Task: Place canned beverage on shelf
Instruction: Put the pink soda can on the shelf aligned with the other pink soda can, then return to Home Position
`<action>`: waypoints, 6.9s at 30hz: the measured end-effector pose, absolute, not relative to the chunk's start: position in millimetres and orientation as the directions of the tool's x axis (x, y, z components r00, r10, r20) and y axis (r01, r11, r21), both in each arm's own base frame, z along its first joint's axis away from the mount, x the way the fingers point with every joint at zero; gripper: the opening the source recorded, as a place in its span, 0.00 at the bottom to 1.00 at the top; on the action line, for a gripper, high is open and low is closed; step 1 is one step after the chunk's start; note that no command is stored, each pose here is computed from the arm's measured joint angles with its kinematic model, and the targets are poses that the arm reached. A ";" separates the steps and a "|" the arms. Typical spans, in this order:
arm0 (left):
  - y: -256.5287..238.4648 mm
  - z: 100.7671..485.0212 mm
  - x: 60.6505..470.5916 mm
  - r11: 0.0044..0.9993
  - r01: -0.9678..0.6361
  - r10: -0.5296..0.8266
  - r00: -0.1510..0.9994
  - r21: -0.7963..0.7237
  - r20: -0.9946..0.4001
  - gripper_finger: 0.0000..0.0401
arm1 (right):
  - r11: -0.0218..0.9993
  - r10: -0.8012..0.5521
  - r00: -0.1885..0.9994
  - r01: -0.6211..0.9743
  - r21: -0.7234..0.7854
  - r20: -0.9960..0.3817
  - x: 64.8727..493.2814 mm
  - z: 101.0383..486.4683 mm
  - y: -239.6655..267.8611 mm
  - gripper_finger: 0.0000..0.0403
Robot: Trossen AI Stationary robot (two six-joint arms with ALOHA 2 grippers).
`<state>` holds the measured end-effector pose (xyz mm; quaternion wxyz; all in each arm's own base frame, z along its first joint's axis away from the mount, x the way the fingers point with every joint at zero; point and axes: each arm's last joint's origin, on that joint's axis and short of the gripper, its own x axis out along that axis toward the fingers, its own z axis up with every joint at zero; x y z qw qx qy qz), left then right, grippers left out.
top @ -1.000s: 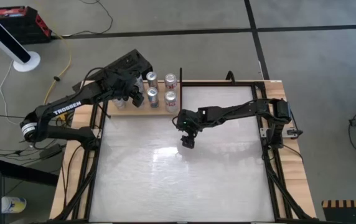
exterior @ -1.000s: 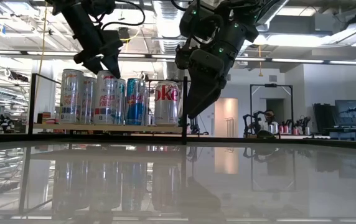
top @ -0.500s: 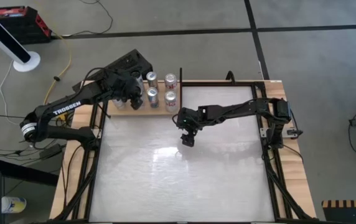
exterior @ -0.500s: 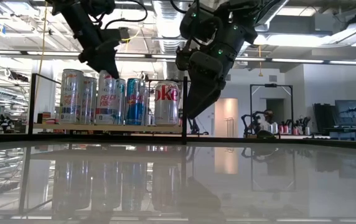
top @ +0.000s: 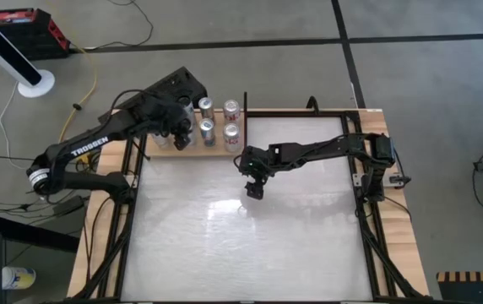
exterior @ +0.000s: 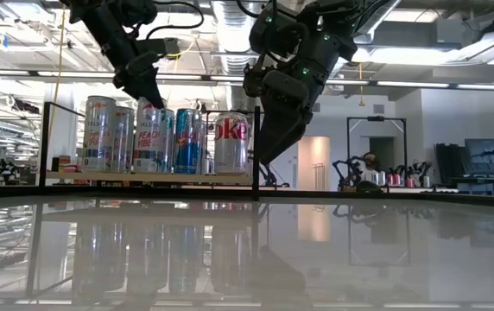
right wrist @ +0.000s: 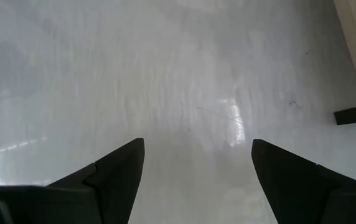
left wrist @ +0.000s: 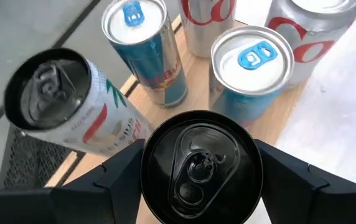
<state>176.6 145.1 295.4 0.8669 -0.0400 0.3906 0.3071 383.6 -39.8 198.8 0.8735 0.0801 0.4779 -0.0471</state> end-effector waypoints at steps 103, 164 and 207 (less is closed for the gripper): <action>54.1 335.3 210.1 0.998 -0.068 0.070 0.937 0.018 -0.341 0.71 | 0.989 -0.115 0.469 0.140 -0.055 -0.876 323.1 290.1 -42.1 0.06; 20.2 157.2 103.9 0.962 -0.224 0.206 0.971 -0.158 -0.123 0.00 | 0.968 -0.211 0.976 0.203 0.149 0.043 129.4 170.7 -27.7 0.16; 20.0 157.3 103.8 0.962 -0.223 0.204 0.971 -0.157 -0.126 0.00 | 0.953 -0.188 0.876 0.272 0.133 -0.445 119.5 123.1 -25.5 0.16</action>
